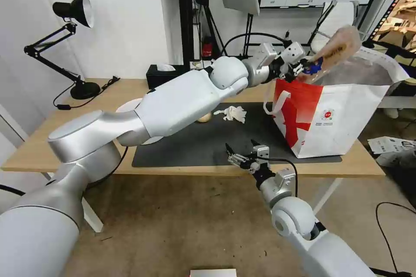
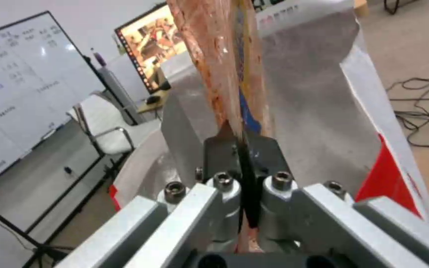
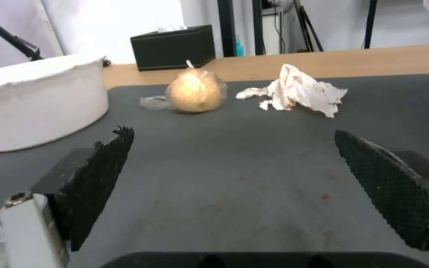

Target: Pick up the trash from the table and place it into the takeout bag.

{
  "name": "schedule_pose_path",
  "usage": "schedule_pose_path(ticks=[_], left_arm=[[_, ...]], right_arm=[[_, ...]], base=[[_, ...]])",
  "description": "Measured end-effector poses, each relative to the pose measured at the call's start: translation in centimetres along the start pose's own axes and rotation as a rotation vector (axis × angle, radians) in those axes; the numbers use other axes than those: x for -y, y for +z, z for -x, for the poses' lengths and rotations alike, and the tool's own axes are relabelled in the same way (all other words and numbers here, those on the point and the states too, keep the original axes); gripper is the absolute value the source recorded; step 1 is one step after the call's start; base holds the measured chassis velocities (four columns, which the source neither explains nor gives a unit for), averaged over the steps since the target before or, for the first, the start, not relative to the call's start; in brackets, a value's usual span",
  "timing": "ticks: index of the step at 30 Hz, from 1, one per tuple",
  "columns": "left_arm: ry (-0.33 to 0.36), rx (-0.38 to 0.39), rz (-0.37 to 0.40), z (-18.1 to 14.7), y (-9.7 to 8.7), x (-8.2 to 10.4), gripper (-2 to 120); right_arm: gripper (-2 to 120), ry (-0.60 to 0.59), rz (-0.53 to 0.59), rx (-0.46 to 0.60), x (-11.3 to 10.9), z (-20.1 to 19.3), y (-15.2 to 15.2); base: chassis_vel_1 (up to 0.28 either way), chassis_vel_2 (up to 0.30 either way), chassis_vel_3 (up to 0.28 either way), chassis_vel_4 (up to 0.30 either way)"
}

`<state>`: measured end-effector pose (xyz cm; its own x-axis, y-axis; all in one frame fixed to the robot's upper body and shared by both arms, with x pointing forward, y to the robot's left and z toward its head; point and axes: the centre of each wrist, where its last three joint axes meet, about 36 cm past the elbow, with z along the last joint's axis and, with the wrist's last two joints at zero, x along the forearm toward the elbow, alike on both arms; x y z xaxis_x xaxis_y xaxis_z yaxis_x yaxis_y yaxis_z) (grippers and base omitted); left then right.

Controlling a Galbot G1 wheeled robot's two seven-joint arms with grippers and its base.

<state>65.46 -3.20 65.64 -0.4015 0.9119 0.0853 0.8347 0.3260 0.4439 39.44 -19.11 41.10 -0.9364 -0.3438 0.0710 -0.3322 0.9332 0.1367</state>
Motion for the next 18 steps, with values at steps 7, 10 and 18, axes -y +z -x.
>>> schedule_pose_path(ticks=[7, 10, 18], left_arm=[[-0.002, 0.001, -0.035, -0.2, -0.5, 0.1, 20], [-0.015, 0.023, -0.062, -0.5, -1.1, 0.0, 29], [-0.060, 0.084, -0.102, -2.0, -2.6, -0.1, 57]], right_arm=[[100, 0.003, -0.006, 0.002, 0.6, 0.0, -0.3], [100, 0.004, 0.003, 0.009, 0.7, -0.1, -0.6], [100, 0.032, 0.028, 0.024, 0.9, -2.0, -1.1]], base=[[0.000, 0.000, 0.000, 0.000], [0.000, 0.000, 0.000, 0.000], [0.000, 0.000, 0.000, 0.000]])
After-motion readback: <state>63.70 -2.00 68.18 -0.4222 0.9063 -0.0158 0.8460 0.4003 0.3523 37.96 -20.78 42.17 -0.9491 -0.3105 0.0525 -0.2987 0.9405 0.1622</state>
